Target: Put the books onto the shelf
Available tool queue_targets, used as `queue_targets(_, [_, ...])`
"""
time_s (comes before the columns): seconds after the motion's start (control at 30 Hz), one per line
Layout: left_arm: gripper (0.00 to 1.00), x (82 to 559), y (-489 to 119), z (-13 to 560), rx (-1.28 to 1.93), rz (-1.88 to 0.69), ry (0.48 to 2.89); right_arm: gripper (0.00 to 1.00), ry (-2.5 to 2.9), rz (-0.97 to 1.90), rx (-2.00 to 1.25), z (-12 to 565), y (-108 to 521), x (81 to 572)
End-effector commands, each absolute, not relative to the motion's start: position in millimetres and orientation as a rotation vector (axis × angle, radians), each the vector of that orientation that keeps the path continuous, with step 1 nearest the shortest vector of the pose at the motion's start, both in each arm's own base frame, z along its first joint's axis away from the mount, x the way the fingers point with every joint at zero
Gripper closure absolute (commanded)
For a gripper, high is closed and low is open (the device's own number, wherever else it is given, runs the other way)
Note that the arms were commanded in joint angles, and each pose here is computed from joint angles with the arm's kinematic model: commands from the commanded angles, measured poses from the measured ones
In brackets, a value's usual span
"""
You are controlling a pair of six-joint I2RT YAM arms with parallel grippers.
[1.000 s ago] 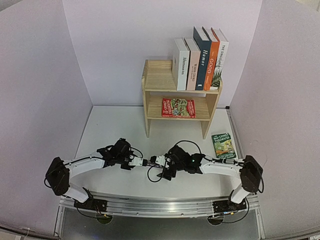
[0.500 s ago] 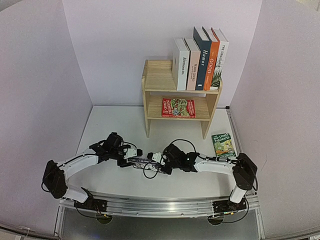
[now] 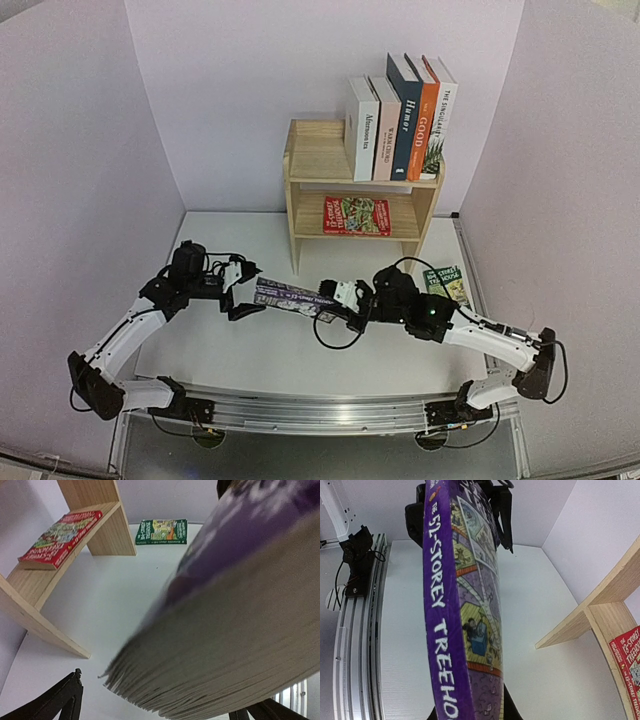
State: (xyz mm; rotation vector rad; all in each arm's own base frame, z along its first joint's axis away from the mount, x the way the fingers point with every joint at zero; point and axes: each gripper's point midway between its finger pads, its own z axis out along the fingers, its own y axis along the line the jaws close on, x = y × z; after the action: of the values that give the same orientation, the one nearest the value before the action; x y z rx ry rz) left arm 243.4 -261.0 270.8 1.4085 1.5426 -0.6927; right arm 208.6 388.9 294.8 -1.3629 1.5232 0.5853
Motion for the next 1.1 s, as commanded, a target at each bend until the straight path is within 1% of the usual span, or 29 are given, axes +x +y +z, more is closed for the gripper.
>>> queue_targets(0.0, [0.03,231.0,-271.6,316.6,1.411,-0.797,1.391,1.0,1.383,0.596,-1.374,336.6,390.0,200.5])
queue_targets(0.07, [0.09,229.0,-271.3,317.8,1.423,-0.799,1.383,1.0,1.37,0.606,-1.381,339.9,391.4,198.7])
queue_targets(0.2, [0.3,221.4,-270.4,315.1,1.479,-0.801,1.355,1.0,1.359,0.597,-1.383,342.7,390.3,198.6])
queue_targets(0.27, [0.32,216.0,-269.8,310.1,1.509,-0.821,1.353,1.0,1.353,0.605,-1.382,346.5,390.8,197.4])
queue_targets(0.4, [0.33,209.5,-271.7,309.3,1.538,-0.858,1.326,1.0,1.34,0.623,-1.391,349.0,392.8,194.8])
queue_targets(0.57, [0.41,203.3,-277.7,313.1,1.565,-0.892,1.258,1.0,1.333,0.632,-1.406,348.8,398.4,195.6])
queue_targets(0.6, [0.45,202.7,-278.7,313.3,1.566,-0.901,1.256,1.0,1.329,0.634,-1.408,349.6,400.2,195.9])
queue_targets(0.67, [0.59,202.3,-279.0,313.2,1.565,-0.909,1.258,1.0,1.328,0.637,-1.412,349.8,403.2,197.1])
queue_targets(0.77, [0.89,201.7,-277.8,312.0,1.571,-0.896,1.256,1.0,1.333,0.638,-1.416,348.1,404.7,197.4])
queue_targets(0.83, [1.0,201.8,-276.4,311.5,1.575,-0.871,1.25,1.0,1.343,0.637,-1.416,345.6,405.2,198.7])
queue_targets(0.87, [1.0,202.9,-275.3,310.1,1.58,-0.85,1.249,1.0,1.355,0.622,-1.405,344.9,404.8,202.1])
queue_targets(0.9, [1.0,204.0,-274.2,308.5,1.586,-0.828,1.25,0.97,1.383,0.596,-1.376,344.9,403.8,209.1])
queue_targets(0.93, [1.0,205.6,-273.2,306.1,1.59,-0.805,1.255,0.83,1.415,0.57,-1.345,344.6,402.5,216.2])
queue_targets(1.0, [1.0,210.3,-270.6,301.7,1.588,-0.762,1.28,0.43,1.45,0.526,-1.309,347.4,400.5,225.3])
queue_targets(1.03, [1.0,210.7,-269.6,299.0,1.588,-0.757,1.299,0.26,1.459,0.516,-1.297,350.1,400.7,228.4])
queue_targets(1.07, [1.0,210.8,-268.6,296.2,1.588,-0.756,1.319,0.11,1.467,0.509,-1.286,353.4,401.4,231.2])
